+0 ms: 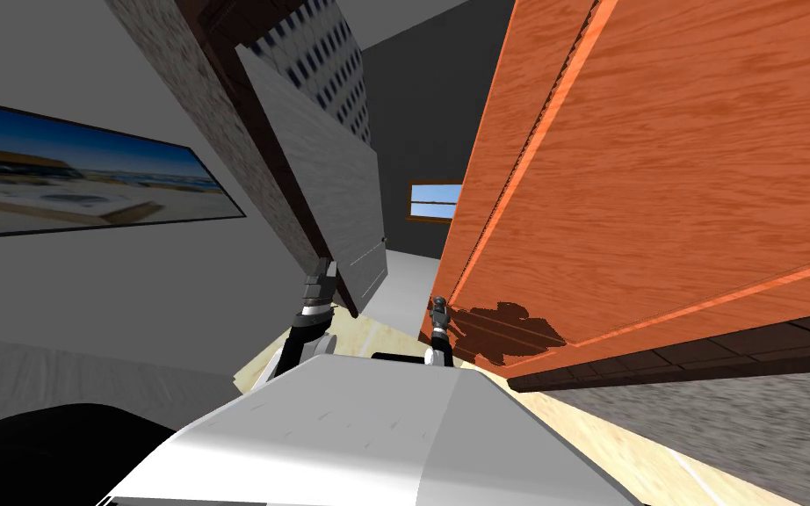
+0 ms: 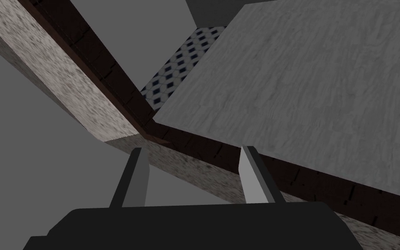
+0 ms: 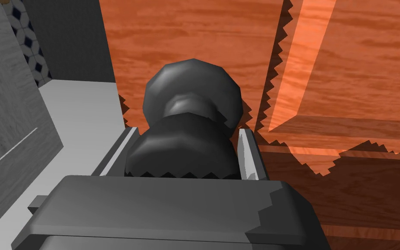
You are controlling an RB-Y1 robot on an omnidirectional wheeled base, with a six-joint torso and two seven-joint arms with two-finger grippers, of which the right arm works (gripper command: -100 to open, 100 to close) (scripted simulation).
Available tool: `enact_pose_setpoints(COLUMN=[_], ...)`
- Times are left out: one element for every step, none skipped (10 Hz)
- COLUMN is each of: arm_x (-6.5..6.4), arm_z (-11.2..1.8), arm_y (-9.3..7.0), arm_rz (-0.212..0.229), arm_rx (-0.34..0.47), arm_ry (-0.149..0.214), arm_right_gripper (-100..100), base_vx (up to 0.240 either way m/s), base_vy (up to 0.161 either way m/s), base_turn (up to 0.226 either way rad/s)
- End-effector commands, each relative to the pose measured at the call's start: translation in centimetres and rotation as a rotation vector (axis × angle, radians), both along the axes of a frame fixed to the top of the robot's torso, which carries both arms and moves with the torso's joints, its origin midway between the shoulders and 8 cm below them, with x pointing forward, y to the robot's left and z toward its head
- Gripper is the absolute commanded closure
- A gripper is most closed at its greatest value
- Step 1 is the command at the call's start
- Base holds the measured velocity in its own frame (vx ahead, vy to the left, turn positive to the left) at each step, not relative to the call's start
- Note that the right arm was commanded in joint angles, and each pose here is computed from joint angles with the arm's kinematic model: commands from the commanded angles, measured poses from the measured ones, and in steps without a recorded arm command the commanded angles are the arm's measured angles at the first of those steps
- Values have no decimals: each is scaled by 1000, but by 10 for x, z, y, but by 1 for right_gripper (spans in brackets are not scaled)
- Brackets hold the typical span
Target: Push the door open
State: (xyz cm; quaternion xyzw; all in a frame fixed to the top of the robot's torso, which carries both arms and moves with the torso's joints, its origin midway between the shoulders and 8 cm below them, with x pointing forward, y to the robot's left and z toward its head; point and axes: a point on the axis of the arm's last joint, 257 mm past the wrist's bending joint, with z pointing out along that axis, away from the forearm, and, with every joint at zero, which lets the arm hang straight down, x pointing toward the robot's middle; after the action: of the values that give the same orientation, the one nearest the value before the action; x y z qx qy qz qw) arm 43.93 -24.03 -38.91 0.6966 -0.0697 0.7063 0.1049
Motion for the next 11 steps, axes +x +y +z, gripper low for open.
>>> enact_pose_setpoints(arm_x=[-2, 0, 0, -1, -1, -1, -1, -1, -2, -2, -2], arm_z=[-2, 0, 0, 1, 1, 2, 2, 2, 3, 3, 3], arm_y=[1, -12, -17, -24, -31, -39, -39, -39, -55, -55, -55], arm_rz=[-1, -15, -23, -34, -45, -58, -58, -58, -86, -86, -86], arm_rx=[1, -10, -14, -19, -24, -28, -28, -28, -36, -36, -36], arm_ry=[3, 0, 0, 0, -1, -1, -1, -1, -2, -2, -2], arm_right_gripper=[100, 100, 100, 100, 100, 100, 100, 100, 100, 100, 100], base_vx=[0, 100, 171, 199, 180, 182, 142, 61, 142, 145, 65], base_vy=[0, 27, 17, 23, 19, -21, -11, 3, 32, 33, 6], base_turn=[0, -28, -29, -43, -48, -29, 2, 4, -38, -58, -3])
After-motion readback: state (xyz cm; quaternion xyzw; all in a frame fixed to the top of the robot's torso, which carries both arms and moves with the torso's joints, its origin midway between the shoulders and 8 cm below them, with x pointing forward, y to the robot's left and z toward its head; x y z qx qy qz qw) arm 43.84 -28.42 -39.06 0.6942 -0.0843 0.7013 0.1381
